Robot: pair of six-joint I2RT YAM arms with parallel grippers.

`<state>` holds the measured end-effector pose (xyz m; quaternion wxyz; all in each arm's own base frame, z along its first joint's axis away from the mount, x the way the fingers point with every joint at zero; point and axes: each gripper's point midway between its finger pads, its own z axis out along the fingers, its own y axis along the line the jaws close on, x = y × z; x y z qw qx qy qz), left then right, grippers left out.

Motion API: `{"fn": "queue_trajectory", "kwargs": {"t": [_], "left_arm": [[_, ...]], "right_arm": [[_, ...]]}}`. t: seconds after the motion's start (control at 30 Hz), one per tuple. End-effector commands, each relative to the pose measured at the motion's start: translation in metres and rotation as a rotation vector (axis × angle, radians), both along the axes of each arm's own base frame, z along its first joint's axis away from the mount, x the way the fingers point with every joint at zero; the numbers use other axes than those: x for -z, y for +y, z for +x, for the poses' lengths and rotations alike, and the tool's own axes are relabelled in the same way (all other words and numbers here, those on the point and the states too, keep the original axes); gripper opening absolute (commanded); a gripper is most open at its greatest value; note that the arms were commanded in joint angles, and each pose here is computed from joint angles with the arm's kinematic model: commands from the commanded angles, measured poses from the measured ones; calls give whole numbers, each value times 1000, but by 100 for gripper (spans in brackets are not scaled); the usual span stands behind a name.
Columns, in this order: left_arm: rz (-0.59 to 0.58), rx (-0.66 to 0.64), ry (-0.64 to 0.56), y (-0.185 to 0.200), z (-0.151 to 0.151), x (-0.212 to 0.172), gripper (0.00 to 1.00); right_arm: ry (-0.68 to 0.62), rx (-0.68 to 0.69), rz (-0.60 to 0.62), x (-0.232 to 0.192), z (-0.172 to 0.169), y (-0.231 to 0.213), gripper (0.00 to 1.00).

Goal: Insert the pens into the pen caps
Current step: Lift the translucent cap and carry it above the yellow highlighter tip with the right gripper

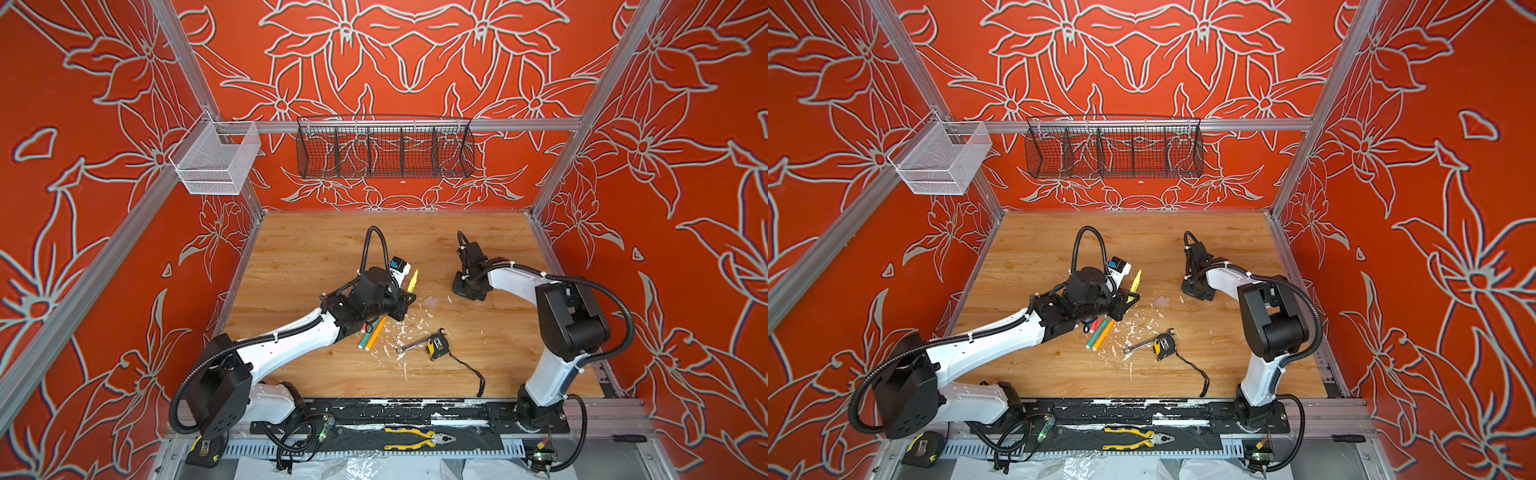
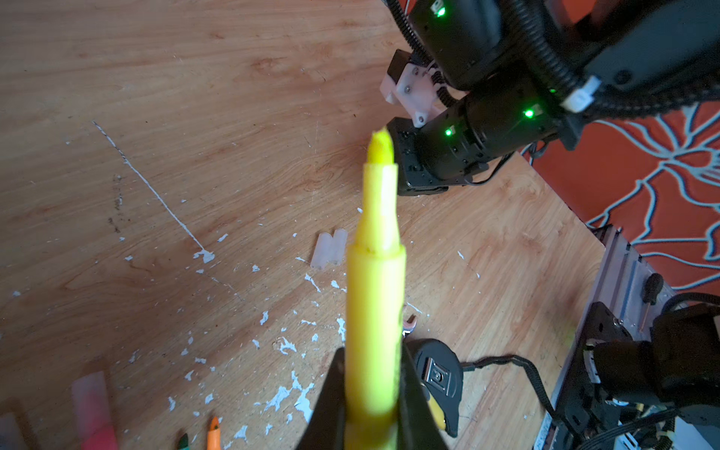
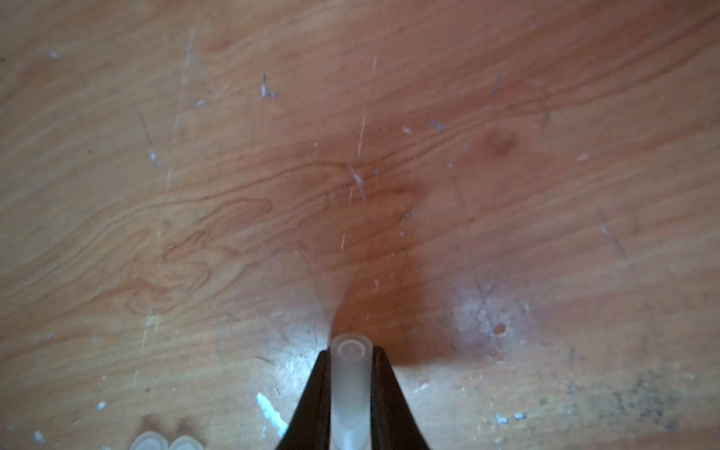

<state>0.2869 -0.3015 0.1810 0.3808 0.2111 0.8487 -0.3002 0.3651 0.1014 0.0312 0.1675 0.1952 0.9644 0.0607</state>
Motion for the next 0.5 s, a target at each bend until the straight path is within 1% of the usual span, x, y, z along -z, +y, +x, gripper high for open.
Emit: {"fn": "queue_trajectory", "kwargs": {"t": [0.0,0.2,0.27,0.37,0.47], "left_arm": [[8,27,19,-11,0,1,0],[14,78,100,-29,0,19,0],[16,92,125,-35,-1,26,0],[13,116,150,-42,-4,31,0],[18,134,160,-48,-6,33,0]], "right_arm": [[-120,15,81,-27,7,7,12],[-309,-7,199,-67,2,16,11],[-381,-17,247,-84,-2,19,9],[-521,-58,334,-116,-7,27,7],[-655,-73,388,-144,-16,27,6]]}}
